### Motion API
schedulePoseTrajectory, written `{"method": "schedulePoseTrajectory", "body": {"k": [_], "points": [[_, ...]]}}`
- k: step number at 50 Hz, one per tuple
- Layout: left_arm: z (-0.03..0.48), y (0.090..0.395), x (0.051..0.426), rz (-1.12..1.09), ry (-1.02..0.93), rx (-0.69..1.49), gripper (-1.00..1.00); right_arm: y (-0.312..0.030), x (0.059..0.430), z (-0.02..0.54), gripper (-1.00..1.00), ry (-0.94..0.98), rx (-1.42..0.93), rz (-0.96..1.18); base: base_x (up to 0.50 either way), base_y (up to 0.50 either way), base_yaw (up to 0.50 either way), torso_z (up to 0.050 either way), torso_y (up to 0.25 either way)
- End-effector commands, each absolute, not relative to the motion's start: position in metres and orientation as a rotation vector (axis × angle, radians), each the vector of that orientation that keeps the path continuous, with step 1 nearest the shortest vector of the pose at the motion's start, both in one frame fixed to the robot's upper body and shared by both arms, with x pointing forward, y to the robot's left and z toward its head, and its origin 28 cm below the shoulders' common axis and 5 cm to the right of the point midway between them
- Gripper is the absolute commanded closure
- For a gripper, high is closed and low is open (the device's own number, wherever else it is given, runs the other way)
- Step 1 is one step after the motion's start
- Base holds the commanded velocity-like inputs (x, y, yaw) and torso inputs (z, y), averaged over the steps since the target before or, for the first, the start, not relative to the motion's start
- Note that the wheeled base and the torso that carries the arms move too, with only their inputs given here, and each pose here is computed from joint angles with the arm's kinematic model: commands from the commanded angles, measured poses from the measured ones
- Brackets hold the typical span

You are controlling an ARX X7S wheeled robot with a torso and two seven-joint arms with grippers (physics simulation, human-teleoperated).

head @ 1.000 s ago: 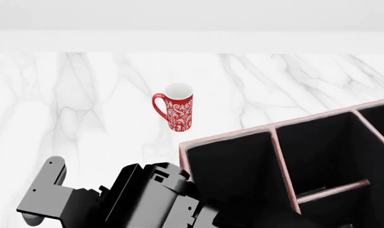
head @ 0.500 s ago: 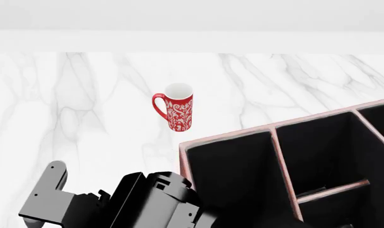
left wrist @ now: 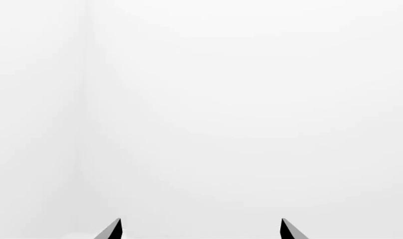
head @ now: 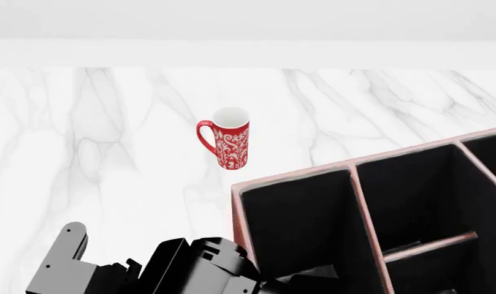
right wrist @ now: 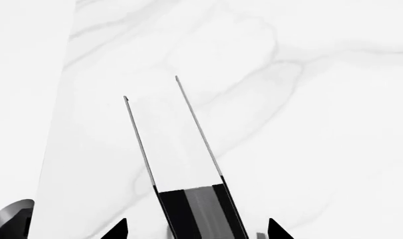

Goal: Pick up the book and place it in the left compartment of the caddy.

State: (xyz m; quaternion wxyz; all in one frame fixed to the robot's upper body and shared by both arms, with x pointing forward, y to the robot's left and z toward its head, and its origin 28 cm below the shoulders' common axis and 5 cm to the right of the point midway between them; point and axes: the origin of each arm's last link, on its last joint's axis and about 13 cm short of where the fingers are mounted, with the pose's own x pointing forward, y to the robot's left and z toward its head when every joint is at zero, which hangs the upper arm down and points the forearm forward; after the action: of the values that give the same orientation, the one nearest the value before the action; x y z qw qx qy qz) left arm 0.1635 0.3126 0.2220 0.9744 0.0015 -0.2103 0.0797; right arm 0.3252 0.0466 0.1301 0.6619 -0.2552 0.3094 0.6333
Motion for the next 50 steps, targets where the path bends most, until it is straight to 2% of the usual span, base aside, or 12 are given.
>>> {"method": "schedulePoseTrajectory", "body": {"k": [1, 5, 6, 24, 30, 35, 50], "points": [[0.222, 0.313, 0.162, 0.159, -0.428, 0.003, -1.0, 0.046, 0.325, 0.126, -1.0, 0.704, -0.572, 1.43, 0.0, 0.0, 0.0, 0.0, 0.0], [0.222, 0.313, 0.162, 0.16, -0.429, 0.004, -1.0, 0.046, 0.325, 0.127, -1.0, 0.706, -0.571, 1.433, 0.0, 0.0, 0.0, 0.0, 0.0], [0.222, 0.313, 0.163, 0.159, -0.428, 0.003, -1.0, 0.046, 0.325, 0.127, 1.0, 0.703, -0.575, 1.43, 0.0, 0.0, 0.0, 0.0, 0.0], [0.222, 0.313, 0.163, 0.159, -0.427, 0.002, -1.0, 0.048, 0.327, 0.138, 1.0, 0.654, -0.566, 1.393, 0.0, 0.0, 0.0, 0.0, 0.0], [0.222, 0.313, 0.164, 0.165, -0.427, 0.002, -1.0, 0.047, 0.318, 0.149, 1.0, 0.629, -0.558, 1.391, 0.0, 0.0, 0.0, 0.0, 0.0], [0.223, 0.314, 0.163, 0.168, -0.43, 0.0, -1.0, 0.046, 0.312, 0.165, 1.0, 0.687, -0.438, 1.366, 0.0, 0.0, 0.0, 0.0, 0.002], [0.229, 0.317, 0.155, 0.181, -0.456, -0.011, -1.0, 0.045, 0.293, 0.203, 1.0, 0.62, -0.425, 1.334, 0.0, 0.0, 0.0, 0.0, 0.001]]}}
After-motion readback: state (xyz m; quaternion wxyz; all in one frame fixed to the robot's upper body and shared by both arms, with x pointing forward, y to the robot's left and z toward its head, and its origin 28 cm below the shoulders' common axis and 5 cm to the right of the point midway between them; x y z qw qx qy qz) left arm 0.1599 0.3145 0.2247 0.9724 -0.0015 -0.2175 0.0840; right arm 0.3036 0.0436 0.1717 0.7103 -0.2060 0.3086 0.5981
